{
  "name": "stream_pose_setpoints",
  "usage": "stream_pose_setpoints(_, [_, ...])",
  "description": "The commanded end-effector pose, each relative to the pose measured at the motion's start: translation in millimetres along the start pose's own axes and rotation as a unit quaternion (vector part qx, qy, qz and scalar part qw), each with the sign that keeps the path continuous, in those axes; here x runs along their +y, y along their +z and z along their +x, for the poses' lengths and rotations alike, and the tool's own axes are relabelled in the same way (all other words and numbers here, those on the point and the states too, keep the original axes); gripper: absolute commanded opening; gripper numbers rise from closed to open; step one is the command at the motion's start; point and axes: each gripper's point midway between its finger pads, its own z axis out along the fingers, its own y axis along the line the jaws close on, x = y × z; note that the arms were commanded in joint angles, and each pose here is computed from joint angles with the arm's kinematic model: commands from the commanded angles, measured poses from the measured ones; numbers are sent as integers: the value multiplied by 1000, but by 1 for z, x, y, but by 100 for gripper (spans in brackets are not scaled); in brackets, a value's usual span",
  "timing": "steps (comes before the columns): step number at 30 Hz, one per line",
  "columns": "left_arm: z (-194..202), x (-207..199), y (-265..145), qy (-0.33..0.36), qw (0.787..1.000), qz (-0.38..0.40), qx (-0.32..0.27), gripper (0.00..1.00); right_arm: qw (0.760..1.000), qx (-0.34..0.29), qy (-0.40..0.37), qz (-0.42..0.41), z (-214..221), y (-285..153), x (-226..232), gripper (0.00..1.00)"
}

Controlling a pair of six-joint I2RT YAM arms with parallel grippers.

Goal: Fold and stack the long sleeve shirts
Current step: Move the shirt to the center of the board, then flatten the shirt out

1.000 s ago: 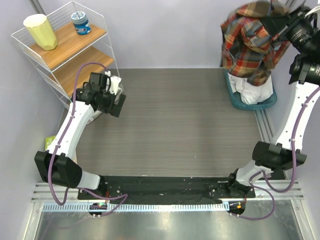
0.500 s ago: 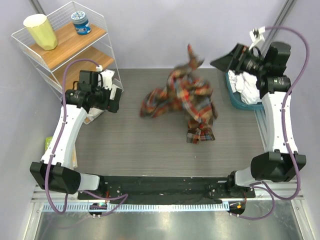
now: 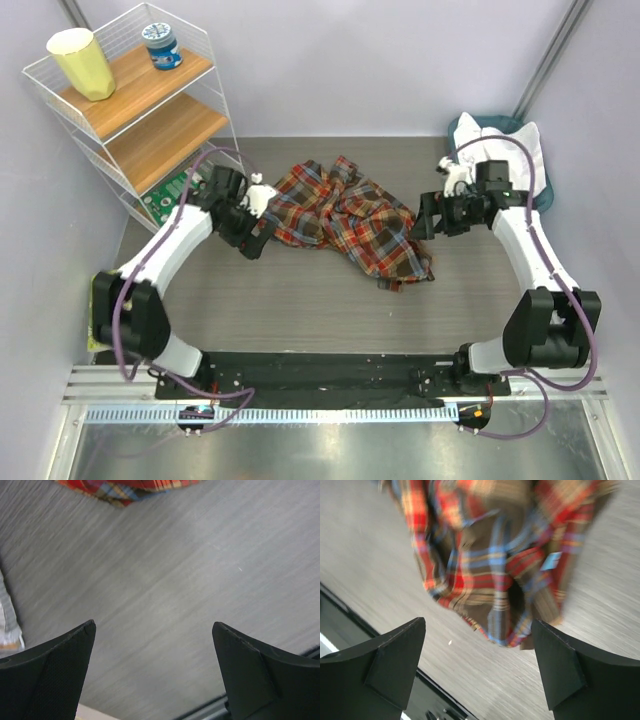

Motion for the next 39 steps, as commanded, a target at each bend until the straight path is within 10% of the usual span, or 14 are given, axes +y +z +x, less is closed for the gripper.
stream_pose_setpoints(1, [-38,24,36,34,999,-18,-13,96,996,39,-85,8,20,10,5,90])
stream_pose_setpoints(12, [-55,44,102,13,999,-11,39,85,974,57,-219,-26,34,72,78,81])
stream_pose_setpoints(26, [-37,41,100,-44,997,14,55,78,980,69,-184,-24,16,160,85,68])
stream_pose_setpoints(31, [-30,49,98,-54,996,4,73,46,984,45,-170,-13,-16,139,98,1])
stream_pose_setpoints(36, [-53,68,55,-68,998,-1,16,0,980,-84,-181,11,-103,54,105,1])
stream_pose_setpoints(39, [-61,77,27,-70,997,-9,-14,0,971,-150,-183,44,-150,0,90,1])
